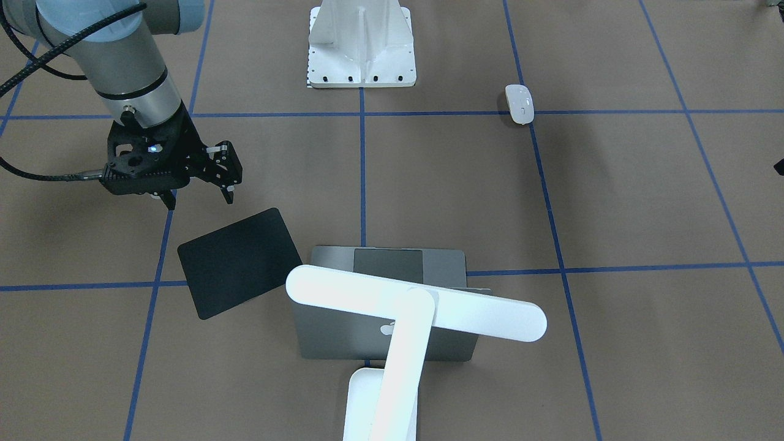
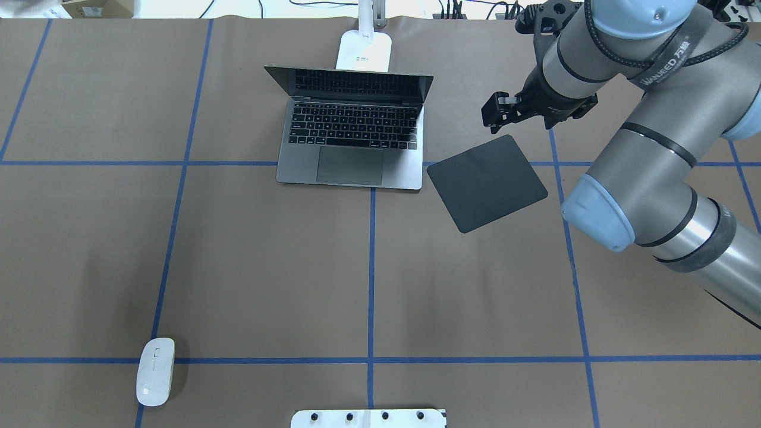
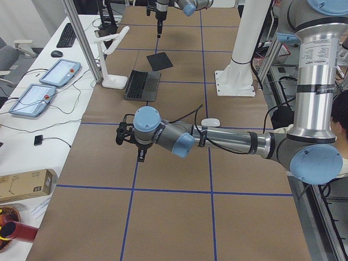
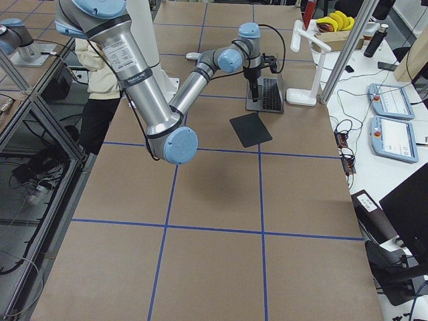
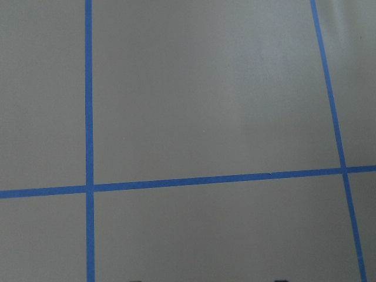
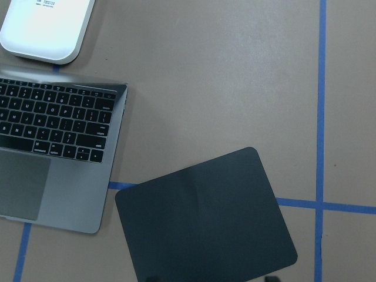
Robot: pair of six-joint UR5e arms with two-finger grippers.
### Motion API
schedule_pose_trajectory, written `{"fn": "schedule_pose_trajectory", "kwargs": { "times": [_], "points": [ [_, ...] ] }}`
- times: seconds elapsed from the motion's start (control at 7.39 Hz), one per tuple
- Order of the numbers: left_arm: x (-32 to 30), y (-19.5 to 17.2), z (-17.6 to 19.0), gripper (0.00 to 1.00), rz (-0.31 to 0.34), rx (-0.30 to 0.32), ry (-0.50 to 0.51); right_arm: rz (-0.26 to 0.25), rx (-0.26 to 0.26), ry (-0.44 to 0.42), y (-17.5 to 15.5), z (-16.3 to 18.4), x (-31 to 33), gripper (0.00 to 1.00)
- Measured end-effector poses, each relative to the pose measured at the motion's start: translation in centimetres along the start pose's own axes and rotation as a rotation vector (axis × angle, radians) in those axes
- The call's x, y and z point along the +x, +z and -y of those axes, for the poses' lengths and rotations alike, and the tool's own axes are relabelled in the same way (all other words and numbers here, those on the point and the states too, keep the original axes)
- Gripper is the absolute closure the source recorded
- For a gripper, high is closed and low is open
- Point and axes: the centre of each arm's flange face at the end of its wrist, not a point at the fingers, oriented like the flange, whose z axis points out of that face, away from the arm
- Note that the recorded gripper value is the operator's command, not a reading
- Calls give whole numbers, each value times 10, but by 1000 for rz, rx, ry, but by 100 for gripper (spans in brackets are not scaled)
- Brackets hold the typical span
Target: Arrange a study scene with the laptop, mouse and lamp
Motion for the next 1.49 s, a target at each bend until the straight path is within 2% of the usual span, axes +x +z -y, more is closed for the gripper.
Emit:
{"fn": "schedule_pose_trajectory", "kwargs": {
  "times": [0.41,0.81,1.22,1.49],
  "points": [
    [18,3,5,8,8,-14,-106,-30,-39,-10,21,-12,21,0],
    [76,25,-6,6,-1,-57,-159,-84,-96,-45,47,-37,67,0],
    [144,55,-47,5,15,-117,-229,-155,-192,-164,72,-84,151,0],
    [175,74,-77,4,28,-142,-267,-179,-265,-249,78,-104,212,0]
  ]
}}
